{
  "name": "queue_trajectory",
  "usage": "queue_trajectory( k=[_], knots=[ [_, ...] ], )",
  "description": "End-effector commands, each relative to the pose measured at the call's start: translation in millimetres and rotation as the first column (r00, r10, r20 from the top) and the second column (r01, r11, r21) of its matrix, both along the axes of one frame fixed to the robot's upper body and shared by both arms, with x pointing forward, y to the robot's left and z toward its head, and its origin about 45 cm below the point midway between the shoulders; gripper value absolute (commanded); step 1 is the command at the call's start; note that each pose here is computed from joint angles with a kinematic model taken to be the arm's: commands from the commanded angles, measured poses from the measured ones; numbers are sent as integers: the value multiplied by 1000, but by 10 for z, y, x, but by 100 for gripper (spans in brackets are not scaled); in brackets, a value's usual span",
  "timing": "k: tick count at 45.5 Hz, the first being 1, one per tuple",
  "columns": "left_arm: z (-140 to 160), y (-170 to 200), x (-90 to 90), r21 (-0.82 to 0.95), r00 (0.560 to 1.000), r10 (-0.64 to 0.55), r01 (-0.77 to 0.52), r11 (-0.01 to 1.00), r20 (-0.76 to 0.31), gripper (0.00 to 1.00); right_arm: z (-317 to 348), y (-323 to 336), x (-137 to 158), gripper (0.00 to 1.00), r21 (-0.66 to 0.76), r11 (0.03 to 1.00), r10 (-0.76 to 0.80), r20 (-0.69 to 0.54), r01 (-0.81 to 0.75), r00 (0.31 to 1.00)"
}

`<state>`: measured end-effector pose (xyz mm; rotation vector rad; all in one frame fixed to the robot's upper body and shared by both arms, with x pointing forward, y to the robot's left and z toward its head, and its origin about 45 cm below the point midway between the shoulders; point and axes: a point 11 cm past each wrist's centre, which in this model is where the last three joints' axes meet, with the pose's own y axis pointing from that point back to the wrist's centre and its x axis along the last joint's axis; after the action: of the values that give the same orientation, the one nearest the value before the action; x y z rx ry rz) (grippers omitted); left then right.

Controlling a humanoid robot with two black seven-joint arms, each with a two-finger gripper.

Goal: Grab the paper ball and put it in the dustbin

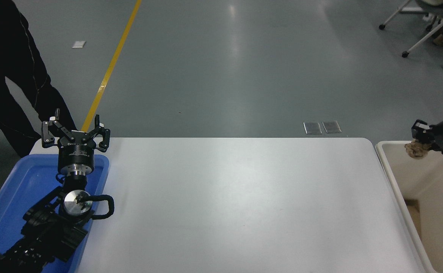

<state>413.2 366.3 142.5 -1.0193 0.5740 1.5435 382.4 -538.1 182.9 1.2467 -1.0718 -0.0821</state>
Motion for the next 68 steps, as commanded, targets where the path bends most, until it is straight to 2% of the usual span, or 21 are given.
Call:
queue_trajectory(
  k=[1,10,23,24,27,29,40,46,59,68],
  knots=[
    [2,8,-1,1,1000,1,-1,1000,0,99,-603,-483,-562,0,-84,979,-174,115,185,978],
    [0,3,-1,-1,1000,2,-2,1000,1,99,-905,-573,-922,0,-150,958,-222,145,244,964],
    [3,11,-1,0,1000,3,-3,1000,1,99,-1089,-441,-989,0,-178,948,-233,173,263,957],
    [3,11,-1,0,1000,3,-3,1000,1,99,-1093,-438,-992,13,-176,948,-234,173,264,957],
    [3,9,-1,1,1000,2,-2,1000,1,99,-1106,-426,-994,74,-175,949,-233,169,262,958],
    [3,9,-1,1,1000,2,-2,1000,1,99,-1109,-410,-980,100,-168,951,-232,170,260,958],
    [3,9,-1,1,1000,2,-2,1000,1,99,-1211,-284,-983,100,-125,961,-232,131,248,964],
    [3,9,-1,1,1000,2,-2,1000,1,99,-1134,-134,-787,100,-64,970,-224,130,233,966],
    [0,0,0,0,1000,0,0,1000,0,99,-724,-156,-653,100,17,972,-233,109,232,966],
    [0,0,0,0,1000,0,0,1000,0,99,-311,221,-466,100,93,993,-78,29,75,997]
  ],
)
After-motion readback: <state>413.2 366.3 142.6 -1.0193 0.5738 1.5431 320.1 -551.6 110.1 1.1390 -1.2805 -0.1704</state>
